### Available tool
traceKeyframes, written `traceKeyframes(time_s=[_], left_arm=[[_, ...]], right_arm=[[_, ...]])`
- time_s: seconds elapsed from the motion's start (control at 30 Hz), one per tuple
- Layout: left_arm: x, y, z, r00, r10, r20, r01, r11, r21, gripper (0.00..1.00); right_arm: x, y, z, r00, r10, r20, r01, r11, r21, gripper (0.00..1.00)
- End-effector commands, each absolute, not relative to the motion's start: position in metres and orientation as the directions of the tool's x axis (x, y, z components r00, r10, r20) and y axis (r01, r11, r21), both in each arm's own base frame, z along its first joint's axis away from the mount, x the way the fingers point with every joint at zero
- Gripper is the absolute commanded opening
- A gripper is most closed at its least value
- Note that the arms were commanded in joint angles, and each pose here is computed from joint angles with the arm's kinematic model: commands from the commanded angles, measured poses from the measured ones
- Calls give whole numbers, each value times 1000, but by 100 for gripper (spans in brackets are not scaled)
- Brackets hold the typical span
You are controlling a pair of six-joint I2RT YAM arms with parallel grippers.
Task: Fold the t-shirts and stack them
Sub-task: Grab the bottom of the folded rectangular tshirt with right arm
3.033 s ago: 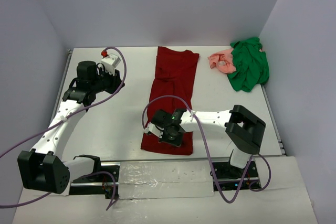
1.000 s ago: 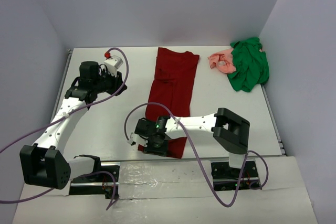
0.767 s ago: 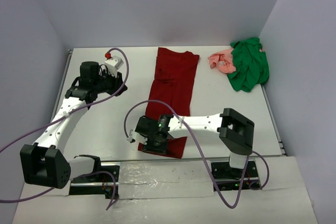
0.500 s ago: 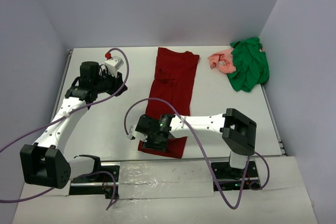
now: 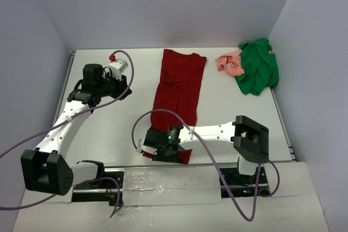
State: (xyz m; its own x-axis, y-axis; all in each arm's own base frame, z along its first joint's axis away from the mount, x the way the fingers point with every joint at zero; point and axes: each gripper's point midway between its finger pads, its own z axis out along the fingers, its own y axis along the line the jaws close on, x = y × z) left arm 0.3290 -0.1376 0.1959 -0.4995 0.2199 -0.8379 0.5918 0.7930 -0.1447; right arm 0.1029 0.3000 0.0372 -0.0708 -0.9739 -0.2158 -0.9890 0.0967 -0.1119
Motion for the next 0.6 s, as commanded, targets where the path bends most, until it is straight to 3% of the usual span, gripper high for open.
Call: traceKeyframes(time_s=[0.0,0.23,0.57], left_arm=[[333,-140,210,-472,216,-855,610,780,-139,34],[333,-140,208,-475,220,-852,609,781,-138,34],[332,-138,212,-453,215,-865,603,789,-119,34]], right_arm=[[95,310,56,-32,-961,-275,-988,72,-135,53],[81,321,46,1,-962,-272,-990,37,-134,59],[104,330,23,-3,-958,-288,-965,78,-250,59]])
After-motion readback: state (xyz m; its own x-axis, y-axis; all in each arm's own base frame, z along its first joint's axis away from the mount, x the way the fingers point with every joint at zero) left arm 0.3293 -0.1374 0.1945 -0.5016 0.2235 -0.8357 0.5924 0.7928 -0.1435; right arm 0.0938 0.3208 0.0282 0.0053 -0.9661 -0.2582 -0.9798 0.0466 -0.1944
